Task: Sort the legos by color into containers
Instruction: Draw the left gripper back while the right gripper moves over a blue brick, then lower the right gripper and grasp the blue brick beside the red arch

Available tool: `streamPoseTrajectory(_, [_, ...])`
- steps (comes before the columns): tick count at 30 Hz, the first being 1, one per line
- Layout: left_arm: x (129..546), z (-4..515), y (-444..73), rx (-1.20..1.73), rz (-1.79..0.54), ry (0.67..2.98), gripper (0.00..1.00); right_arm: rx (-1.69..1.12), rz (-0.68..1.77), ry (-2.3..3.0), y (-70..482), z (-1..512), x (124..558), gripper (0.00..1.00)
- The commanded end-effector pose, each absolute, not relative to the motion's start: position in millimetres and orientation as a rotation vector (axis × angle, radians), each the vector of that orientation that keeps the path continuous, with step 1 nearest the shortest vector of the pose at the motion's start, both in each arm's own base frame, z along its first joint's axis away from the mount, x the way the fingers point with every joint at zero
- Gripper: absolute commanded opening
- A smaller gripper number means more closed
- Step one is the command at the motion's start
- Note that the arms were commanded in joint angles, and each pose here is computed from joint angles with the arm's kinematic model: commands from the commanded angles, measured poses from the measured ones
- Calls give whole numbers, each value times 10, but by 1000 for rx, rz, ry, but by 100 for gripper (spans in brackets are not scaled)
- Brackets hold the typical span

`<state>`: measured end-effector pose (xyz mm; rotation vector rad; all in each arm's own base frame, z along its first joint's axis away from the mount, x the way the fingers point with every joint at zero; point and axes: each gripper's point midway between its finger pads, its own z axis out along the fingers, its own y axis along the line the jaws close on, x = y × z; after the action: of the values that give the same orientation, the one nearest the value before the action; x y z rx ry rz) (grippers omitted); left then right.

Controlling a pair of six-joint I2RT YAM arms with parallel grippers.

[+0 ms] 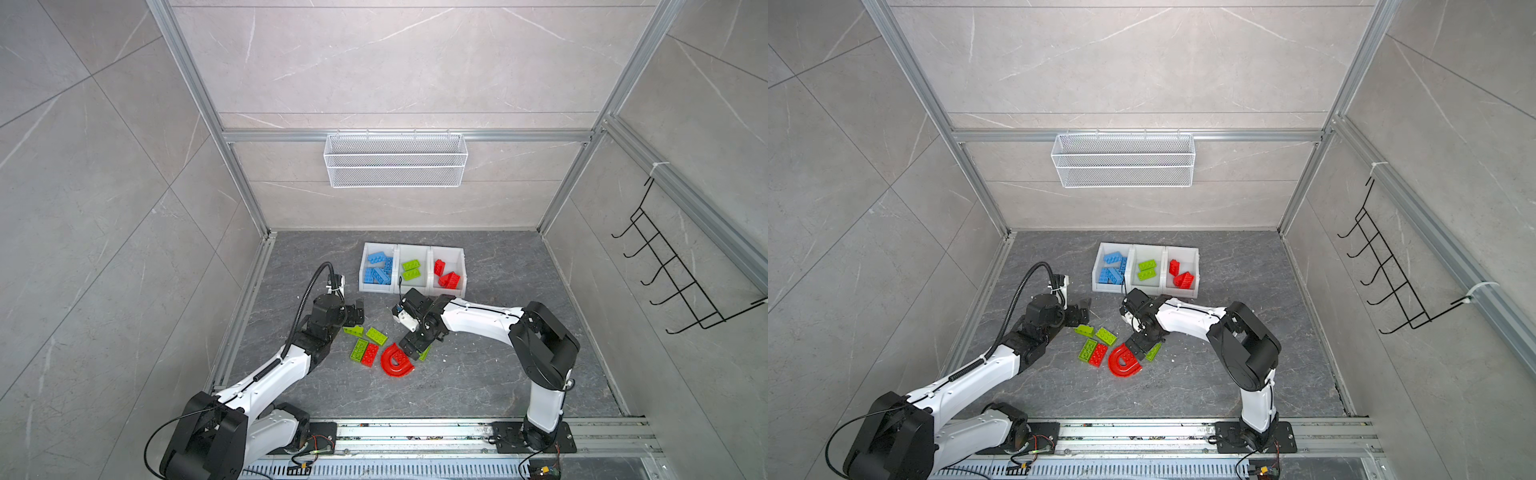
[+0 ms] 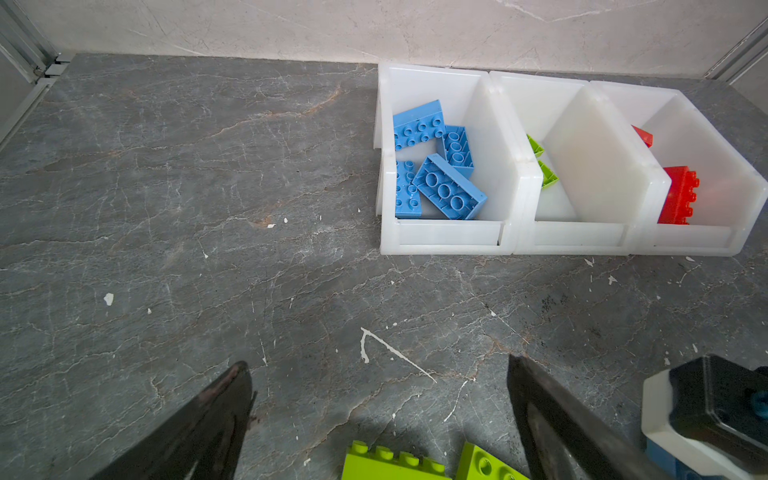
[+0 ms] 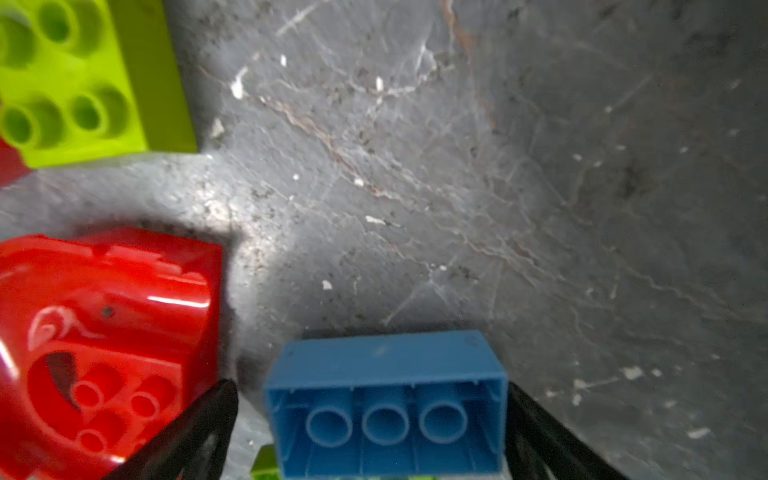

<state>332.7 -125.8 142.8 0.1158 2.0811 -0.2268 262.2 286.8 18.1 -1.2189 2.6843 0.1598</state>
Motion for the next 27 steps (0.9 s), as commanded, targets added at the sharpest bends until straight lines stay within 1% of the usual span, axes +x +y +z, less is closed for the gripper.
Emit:
streamPoseTrajectory(1, [3351,1559,-1219,94,-219,2039,98,-1225,91,2675,2845,170,2698,97])
streamPoseTrajectory(3, [3351,1560,-1221,95,-222,2040,97,-1207,90,2671,2853,163,2717,96])
streamPoseTrajectory(7, [3352,1552,-1220,94,-221,2042,98,-1180,120,2665,2903,129,2742,90])
streamPoseTrajectory(13, [3359,1545,-1226,92,-222,2045,97,-1161,145,2666,2940,113,2756,76])
streamPoseTrajectory(15, [3359,1536,-1220,87,-221,2046,97,-1140,158,2651,2956,155,2773,69])
streamPoseTrajectory(16, [3359,1528,-1217,86,-220,2046,98,-1127,164,2645,2956,172,2783,67])
streamPoseTrajectory(19, [3365,1510,-1224,82,-225,2043,98,-1066,182,2603,2951,285,2855,57])
streamPoseTrajectory(21, [3369,1511,-1203,74,-213,2045,98,-1017,205,2563,2945,392,2909,52])
streamPoseTrajectory(23, [3368,1510,-1185,66,-205,2041,97,-964,240,2518,2946,509,2961,48])
streamPoseTrajectory(27, [3378,1463,-1158,46,-197,2037,98,-828,402,2423,2997,810,3123,43])
